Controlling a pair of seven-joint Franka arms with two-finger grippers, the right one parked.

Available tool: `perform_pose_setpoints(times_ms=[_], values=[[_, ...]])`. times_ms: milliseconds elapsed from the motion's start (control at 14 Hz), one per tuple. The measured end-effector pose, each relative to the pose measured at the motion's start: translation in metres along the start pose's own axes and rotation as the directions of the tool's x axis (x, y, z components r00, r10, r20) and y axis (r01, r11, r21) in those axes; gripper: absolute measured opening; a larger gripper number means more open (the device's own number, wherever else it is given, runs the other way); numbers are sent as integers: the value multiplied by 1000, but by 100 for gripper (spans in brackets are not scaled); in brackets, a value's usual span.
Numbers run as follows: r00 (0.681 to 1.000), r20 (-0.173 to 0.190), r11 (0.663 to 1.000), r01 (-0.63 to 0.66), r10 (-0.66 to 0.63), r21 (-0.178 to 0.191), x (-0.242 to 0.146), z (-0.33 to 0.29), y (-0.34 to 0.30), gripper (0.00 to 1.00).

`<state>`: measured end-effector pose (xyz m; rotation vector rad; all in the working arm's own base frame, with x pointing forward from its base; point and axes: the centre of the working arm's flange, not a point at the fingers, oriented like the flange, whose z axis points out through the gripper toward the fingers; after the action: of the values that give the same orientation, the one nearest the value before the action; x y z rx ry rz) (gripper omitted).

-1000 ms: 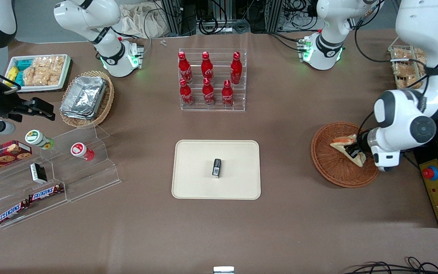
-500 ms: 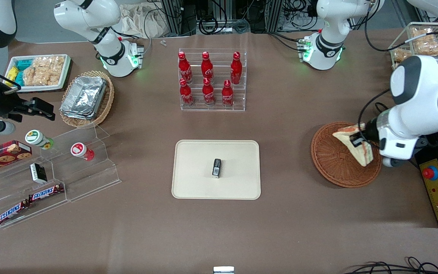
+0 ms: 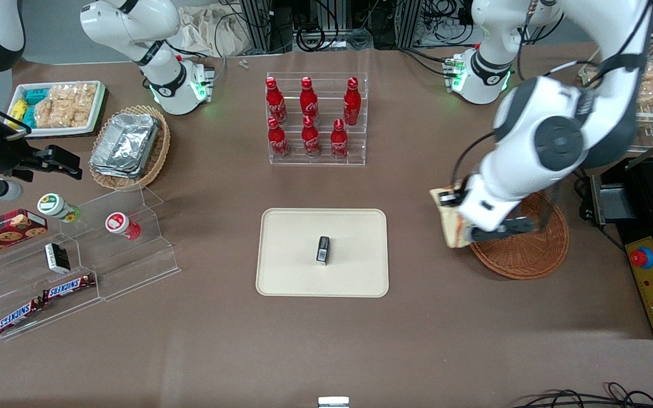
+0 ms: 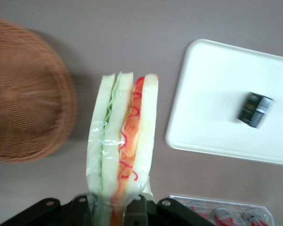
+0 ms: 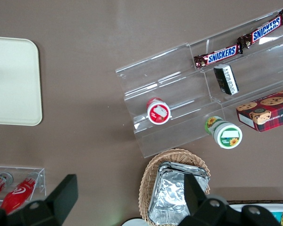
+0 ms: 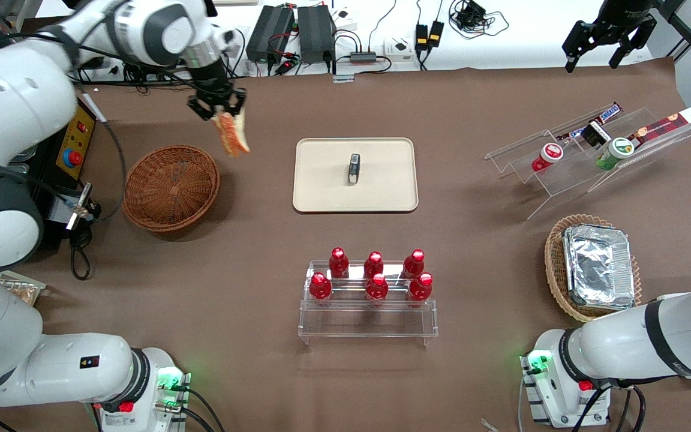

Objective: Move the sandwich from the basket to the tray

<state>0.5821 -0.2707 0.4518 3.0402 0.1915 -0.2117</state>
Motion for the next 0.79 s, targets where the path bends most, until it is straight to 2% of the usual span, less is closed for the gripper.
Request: perform_pose_setpoints(times_ms=[143,429,571,786], values=[[998,9,998,-59,59,-24,8,37,49,20],[991,-5,991,-131,131,-33,28,131,94,20],[989,3,989,-150,150,-10,33,165,97,20],[988,32,988,-152,152,4,39,205,93,20]])
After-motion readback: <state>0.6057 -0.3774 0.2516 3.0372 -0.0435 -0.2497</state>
